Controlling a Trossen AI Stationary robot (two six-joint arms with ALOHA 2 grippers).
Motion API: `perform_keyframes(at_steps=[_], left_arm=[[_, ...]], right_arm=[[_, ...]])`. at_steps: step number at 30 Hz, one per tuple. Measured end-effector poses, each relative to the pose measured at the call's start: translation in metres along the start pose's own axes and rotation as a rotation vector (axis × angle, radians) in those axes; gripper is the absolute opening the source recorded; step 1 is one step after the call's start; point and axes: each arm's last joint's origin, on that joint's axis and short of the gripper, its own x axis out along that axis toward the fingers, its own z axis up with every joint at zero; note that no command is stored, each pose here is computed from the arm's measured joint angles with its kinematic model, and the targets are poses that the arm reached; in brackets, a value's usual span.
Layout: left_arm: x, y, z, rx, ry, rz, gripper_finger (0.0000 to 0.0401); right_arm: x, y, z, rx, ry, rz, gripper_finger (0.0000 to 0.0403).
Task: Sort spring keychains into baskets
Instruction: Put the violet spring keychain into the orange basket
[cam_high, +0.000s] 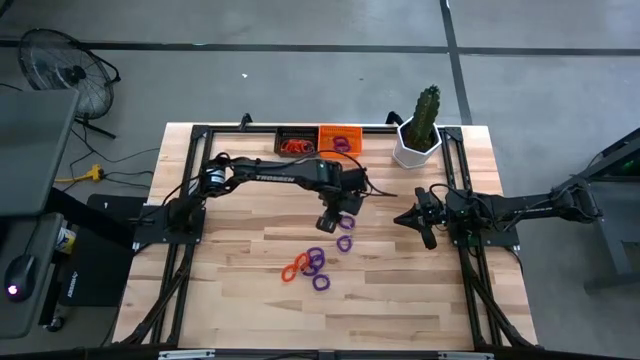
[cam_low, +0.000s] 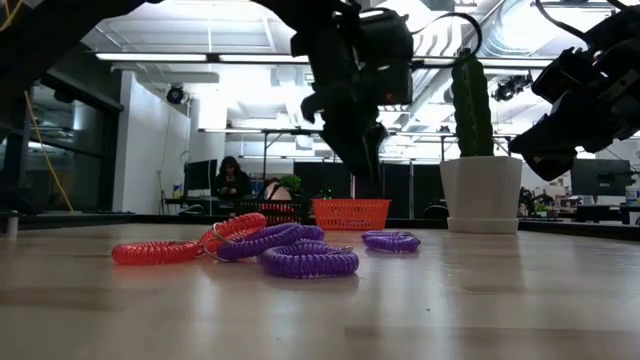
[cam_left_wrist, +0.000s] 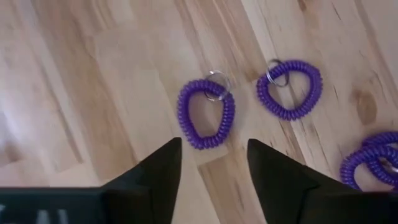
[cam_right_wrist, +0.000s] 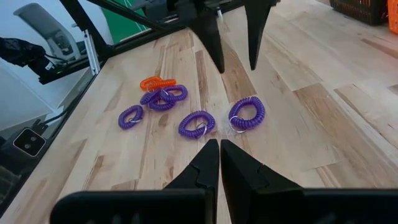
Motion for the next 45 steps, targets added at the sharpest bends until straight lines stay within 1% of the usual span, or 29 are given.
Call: perform_keyframes(at_steps=[2, 4, 7, 11, 14, 18, 20, 24, 28, 32, 42, 45], left_arm=[[0.001, -0.003, 0.001, 0.042, 0.001, -0.002, 0.0194], [0.001, -0.007, 0.004, 0.099, 0.002, 0.006, 0.0198], [0.015, -0.011, 0.006, 0.167, 0.022, 0.014, 0.0196], [0.027, -0.015, 0.006, 0.214, 0.042, 0.002, 0.0187], [0.034, -0.014, 0.002, 0.22, 0.095, 0.024, 0.0182], [0.039, -0.012, 0.005, 0.235, 0.068, 0.052, 0.0182], [0.044, -0.013, 0.001, 0.232, 0.102, 0.033, 0.0182], [0.045, -0.012, 0.003, 0.24, 0.084, 0.039, 0.0182], [0.055, -0.013, -0.001, 0.237, 0.11, 0.015, 0.0182], [0.064, -0.011, 0.0, 0.235, 0.1, 0.02, 0.0181], [0.064, -0.012, -0.001, 0.233, 0.103, 0.009, 0.0181], [0.064, -0.012, -0.001, 0.231, 0.104, 0.007, 0.0168]], right_arm=[[0.0, 0.0, 0.0, 0.0, 0.0, 0.0, 0.0012], [0.0, 0.0, 0.0, 0.0, 0.0, 0.0, 0.0012], [0.0, 0.0, 0.0, 0.0, 0.0, -0.001, 0.0012], [0.0, 0.0, 0.0, 0.0, 0.0, -0.001, 0.0012], [0.0, 0.0, 0.0, 0.0, 0.0, 0.0, 0.0012], [0.0, 0.0, 0.0, 0.0, 0.0, -0.001, 0.0012], [0.0, 0.0, 0.0, 0.0, 0.0, 0.0, 0.0012], [0.0, 0.0, 0.0, 0.0, 0.0, 0.0, 0.0012], [0.0, 0.0, 0.0, 0.0, 0.0, -0.001, 0.0012], [0.0, 0.0, 0.0, 0.0, 0.0, -0.001, 0.0012], [0.0, 0.0, 0.0, 0.0, 0.0, -0.001, 0.0012], [0.0, 0.0, 0.0, 0.0, 0.0, -0.001, 0.0012]])
